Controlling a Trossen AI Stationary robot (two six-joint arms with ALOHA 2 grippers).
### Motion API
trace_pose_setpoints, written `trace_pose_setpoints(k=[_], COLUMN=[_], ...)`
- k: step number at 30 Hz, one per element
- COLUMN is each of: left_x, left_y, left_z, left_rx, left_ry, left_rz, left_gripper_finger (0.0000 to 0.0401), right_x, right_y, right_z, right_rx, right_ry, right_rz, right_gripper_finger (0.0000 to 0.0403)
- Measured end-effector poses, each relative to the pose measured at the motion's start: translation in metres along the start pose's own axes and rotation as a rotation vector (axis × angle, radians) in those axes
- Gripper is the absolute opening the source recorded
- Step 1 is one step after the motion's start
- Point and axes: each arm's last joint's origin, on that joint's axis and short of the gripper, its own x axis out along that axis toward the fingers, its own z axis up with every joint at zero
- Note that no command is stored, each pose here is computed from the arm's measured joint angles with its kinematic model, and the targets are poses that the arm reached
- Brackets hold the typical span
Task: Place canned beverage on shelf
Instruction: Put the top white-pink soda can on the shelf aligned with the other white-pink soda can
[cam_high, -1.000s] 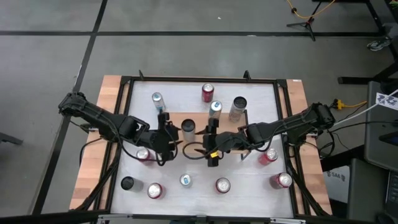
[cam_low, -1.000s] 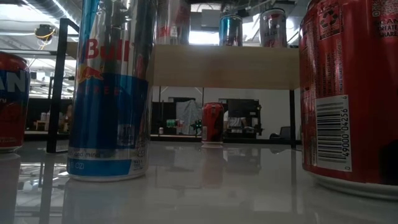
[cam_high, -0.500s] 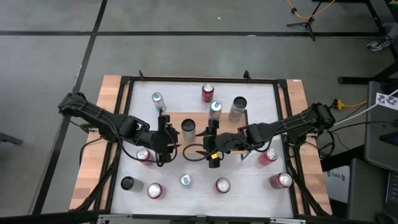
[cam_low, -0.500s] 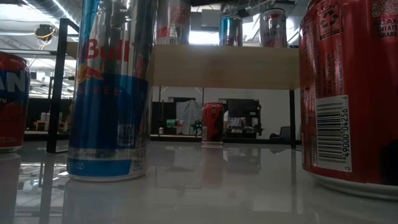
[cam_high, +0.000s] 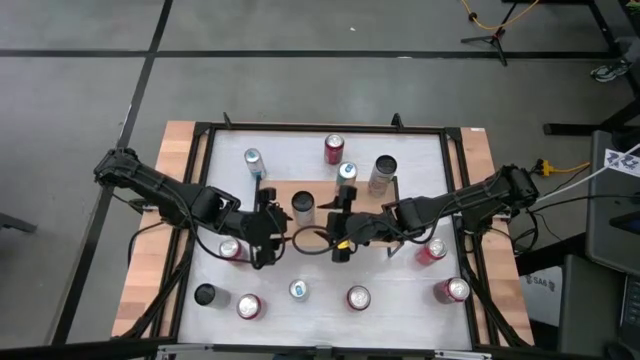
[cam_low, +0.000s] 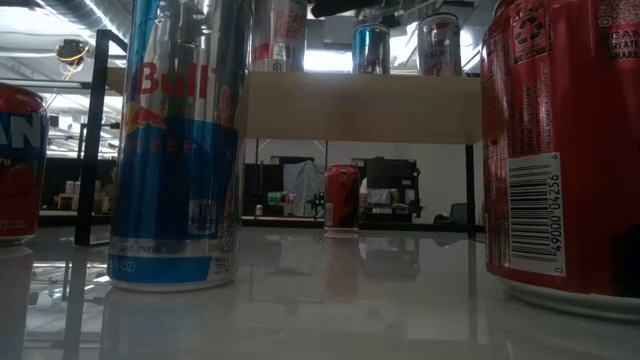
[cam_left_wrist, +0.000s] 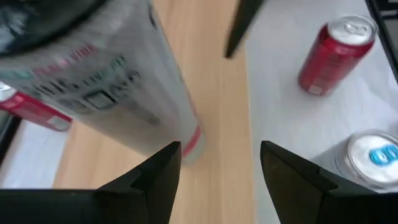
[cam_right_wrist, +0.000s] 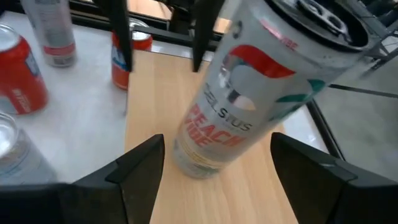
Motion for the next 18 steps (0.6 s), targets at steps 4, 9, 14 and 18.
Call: trace_pose_setpoints(k=[4,9,14,18], left_x=[0.0,0.0,0.0,0.0], left_y=[0.0013,0.003,0.0048,0.005], left_z=[0.0004,0.0001,0.0012,0.0011], left_rx=[0.0,0.003,0.021,0.026], left_ry=[-0.012,-0.02,-0.037,-0.038], left_rz=[0.046,0.102,0.152,0.16], left_gripper_finger=[0.0211,0.0211,0.0211,0.0211], right_x=[-0.0001,-0.0003,-0.0005,-0.0004], right_y=[0.0019,0.0034,0.0053,0.0053], right_z=[0.0017,0.004,0.0063,0.0059], right_rx=[0.005,0.014,0.021,0.02], right_ry=[-0.018,-0.041,-0.067,-0.064], right_rz=[0.067,0.122,0.178,0.178], right_gripper_finger=[0.0285,0.0285,0.0285,0.0285])
